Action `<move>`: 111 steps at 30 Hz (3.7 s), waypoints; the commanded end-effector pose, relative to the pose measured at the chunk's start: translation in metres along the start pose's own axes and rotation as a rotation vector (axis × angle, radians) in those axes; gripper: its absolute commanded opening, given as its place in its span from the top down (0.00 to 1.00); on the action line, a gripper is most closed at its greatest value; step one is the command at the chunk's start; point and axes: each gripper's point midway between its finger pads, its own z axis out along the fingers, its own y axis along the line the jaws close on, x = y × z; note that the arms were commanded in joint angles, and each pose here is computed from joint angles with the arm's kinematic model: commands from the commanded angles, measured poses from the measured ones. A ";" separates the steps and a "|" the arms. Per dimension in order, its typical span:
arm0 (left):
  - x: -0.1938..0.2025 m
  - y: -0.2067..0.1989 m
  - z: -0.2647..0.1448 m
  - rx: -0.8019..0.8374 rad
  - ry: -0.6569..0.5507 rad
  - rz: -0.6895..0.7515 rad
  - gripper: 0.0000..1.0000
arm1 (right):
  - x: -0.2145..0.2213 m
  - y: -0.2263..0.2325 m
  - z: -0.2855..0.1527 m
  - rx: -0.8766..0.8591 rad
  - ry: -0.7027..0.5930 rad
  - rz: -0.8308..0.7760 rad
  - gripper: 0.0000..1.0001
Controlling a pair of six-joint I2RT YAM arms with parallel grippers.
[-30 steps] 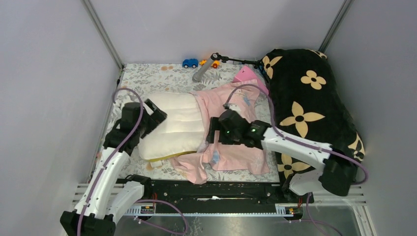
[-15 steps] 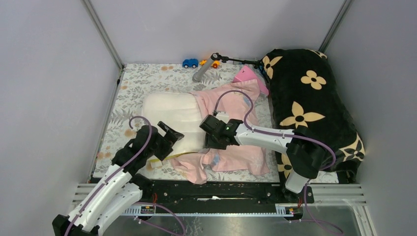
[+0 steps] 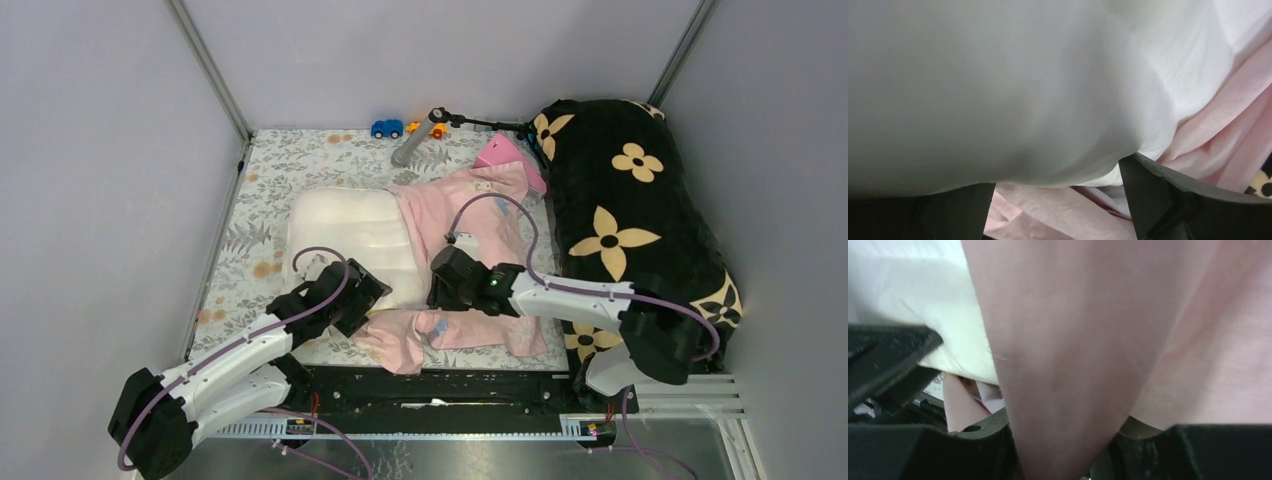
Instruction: Remove the pillowcase from the pillow
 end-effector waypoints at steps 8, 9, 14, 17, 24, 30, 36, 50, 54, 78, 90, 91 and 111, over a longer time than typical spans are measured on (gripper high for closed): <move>-0.100 -0.029 -0.027 0.048 -0.482 0.029 0.73 | -0.030 -0.034 -0.023 -0.056 -0.156 0.008 1.00; -0.107 -0.029 -0.034 0.036 -0.517 0.038 0.81 | -0.033 -0.040 -0.024 -0.051 -0.158 0.013 1.00; -0.141 -0.029 -0.064 -0.017 -0.663 0.094 0.93 | -0.058 -0.076 -0.038 0.012 -0.231 0.031 1.00; -0.162 -0.024 -0.081 -0.074 -0.742 0.098 0.94 | -0.073 -0.101 -0.049 0.089 -0.265 0.026 1.00; -0.199 0.009 -0.123 -0.202 -0.889 -0.066 1.00 | -0.106 -0.172 -0.087 0.398 -0.397 0.056 1.00; -0.207 0.019 -0.148 -0.145 -0.977 -0.145 1.00 | -0.115 -0.203 -0.106 0.463 -0.457 0.153 1.00; -0.196 -0.011 -0.116 -0.083 -0.838 -0.019 1.00 | -0.114 -0.133 -0.098 0.052 -0.408 -0.058 0.65; -0.158 -0.087 -0.112 0.235 -0.606 0.314 0.02 | -0.111 -0.096 -0.099 -0.137 -0.367 -0.145 0.00; -0.160 -0.091 -0.133 0.276 -0.628 0.250 0.01 | -0.121 -0.100 -0.104 -0.096 -0.405 -0.124 0.01; -0.017 -0.102 -0.023 0.338 -0.129 0.127 0.01 | -0.063 -0.015 -0.058 -0.135 -0.130 -0.329 0.00; -0.018 -0.048 -0.030 0.206 -0.121 -0.009 0.01 | -0.042 -0.015 -0.023 -0.097 -0.098 -0.361 0.00; -0.016 -0.046 -0.033 0.190 -0.104 -0.027 0.01 | -0.043 -0.017 -0.021 -0.091 -0.105 -0.357 0.00; 0.000 -0.013 0.026 0.104 -0.072 -0.089 0.07 | -0.034 -0.027 -0.008 -0.091 -0.117 -0.338 0.01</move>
